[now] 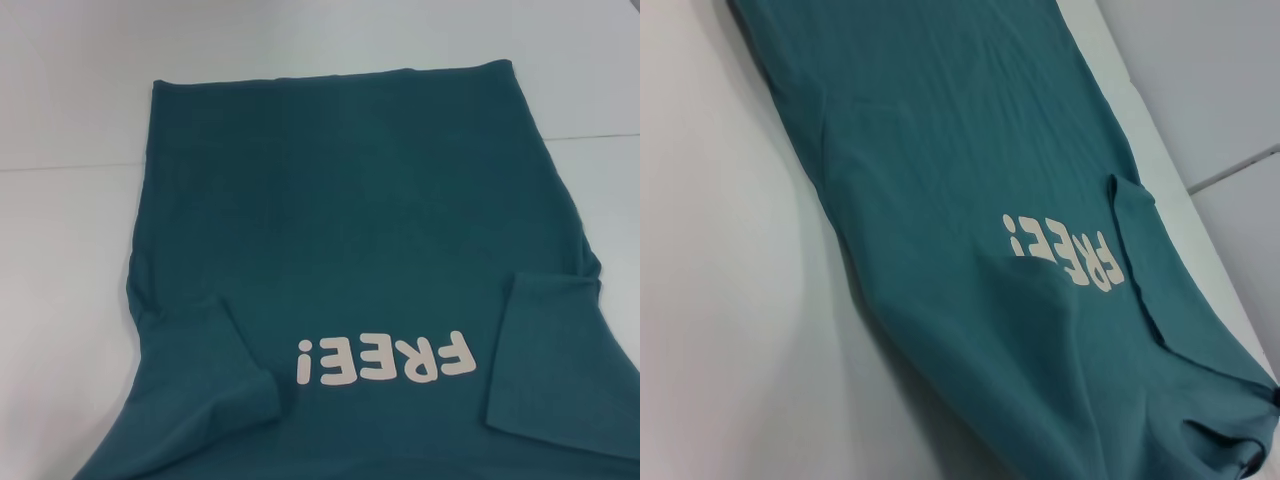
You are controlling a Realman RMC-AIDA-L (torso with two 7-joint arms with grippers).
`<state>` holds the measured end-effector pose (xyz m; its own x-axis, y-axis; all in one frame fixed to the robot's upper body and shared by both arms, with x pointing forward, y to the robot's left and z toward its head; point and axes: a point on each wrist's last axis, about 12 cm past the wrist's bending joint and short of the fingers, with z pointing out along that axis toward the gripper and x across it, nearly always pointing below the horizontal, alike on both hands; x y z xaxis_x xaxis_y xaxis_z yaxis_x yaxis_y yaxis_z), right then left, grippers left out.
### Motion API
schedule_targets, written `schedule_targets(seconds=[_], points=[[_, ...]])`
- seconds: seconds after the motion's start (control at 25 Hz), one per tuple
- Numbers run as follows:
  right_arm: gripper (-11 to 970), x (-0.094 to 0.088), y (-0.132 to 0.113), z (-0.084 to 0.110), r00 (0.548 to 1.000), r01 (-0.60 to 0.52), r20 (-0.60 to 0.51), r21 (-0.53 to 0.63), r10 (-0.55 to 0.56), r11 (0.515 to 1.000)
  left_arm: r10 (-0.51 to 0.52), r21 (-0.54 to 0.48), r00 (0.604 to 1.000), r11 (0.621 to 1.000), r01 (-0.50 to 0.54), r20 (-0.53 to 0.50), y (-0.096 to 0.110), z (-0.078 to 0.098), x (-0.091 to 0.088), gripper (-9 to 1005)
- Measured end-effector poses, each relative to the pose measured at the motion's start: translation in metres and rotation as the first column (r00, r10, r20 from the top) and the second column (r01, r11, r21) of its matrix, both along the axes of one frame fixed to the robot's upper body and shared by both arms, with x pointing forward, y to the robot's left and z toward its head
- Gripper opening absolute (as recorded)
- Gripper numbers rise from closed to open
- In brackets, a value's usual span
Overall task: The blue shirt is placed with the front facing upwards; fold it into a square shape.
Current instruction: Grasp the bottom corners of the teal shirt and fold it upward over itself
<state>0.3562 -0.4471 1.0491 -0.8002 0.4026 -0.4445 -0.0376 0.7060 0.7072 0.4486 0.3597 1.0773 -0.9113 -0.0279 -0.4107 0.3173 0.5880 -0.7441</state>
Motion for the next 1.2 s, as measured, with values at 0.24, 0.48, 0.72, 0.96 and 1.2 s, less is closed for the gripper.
schedule_targets(seconds=[0.24, 0.48, 0.72, 0.96, 1.2], points=[[33, 0.009, -0.001, 0.004, 1.0, 0.008, 0.029, 0.002, -0.008, 1.0, -0.009, -0.01, 1.0, 1.0, 0.009, 0.023, -0.004, -0.002, 0.005, 8], [33, 0.052, 0.006, 0.016, 0.995, -0.041, 0.094, -0.014, 0.042, 0.999, -0.013, -0.024, 0.994, 1.0, 0.016, 0.108, -0.018, 0.008, 0.046, 7], [33, 0.11, 0.017, 0.031, 0.984, -0.079, 0.153, -0.072, 0.089, 0.994, 0.003, -0.01, 0.985, 1.0, -0.002, 0.175, -0.038, 0.018, 0.095, 7], [33, 0.16, 0.04, 0.038, 0.972, -0.12, 0.186, -0.134, 0.144, 0.984, 0.02, 0.027, 0.973, 0.999, -0.027, 0.231, -0.063, 0.027, 0.134, 7], [33, 0.2, 0.066, 0.036, 0.964, -0.136, 0.193, -0.226, 0.181, 0.965, 0.09, 0.056, 0.953, 0.992, -0.111, 0.29, -0.078, 0.033, 0.164, 7]])
